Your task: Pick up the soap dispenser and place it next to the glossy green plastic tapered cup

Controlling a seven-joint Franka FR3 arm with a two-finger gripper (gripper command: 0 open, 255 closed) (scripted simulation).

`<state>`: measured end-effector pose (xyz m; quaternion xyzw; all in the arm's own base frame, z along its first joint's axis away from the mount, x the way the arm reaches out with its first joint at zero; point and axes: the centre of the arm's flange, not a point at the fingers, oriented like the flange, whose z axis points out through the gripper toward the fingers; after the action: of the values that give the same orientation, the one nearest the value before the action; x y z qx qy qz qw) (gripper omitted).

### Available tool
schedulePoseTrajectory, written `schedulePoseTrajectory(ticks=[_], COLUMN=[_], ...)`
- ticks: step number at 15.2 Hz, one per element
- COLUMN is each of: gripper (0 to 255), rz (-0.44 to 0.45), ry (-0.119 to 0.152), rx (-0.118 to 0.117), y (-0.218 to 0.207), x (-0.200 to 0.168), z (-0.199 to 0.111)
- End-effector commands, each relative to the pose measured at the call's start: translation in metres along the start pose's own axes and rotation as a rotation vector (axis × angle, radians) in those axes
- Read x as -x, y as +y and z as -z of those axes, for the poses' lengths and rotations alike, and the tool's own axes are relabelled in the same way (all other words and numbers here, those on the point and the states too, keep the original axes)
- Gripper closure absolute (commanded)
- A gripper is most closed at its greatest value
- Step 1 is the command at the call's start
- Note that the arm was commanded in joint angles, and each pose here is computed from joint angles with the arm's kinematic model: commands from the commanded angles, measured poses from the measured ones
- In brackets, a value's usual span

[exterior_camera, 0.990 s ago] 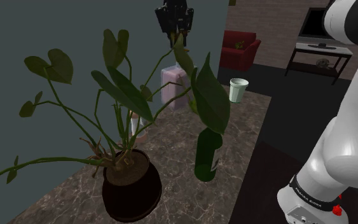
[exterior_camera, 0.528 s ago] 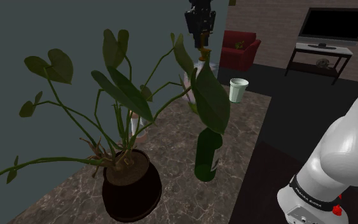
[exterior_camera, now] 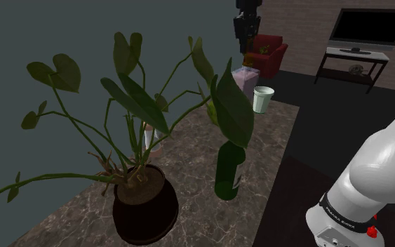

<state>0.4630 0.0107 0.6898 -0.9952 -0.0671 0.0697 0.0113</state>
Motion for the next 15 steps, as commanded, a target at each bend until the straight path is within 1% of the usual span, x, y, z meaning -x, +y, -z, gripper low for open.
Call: schedulePoseTrajectory(ticks=[1,15], gripper=[255,255], rz=[0.002,0.002], ry=[0.0,0.0], rx=[0.0,0.0], y=[0.027,0.202], x=[0.009,0.064], z=[-0.005,-0.028])
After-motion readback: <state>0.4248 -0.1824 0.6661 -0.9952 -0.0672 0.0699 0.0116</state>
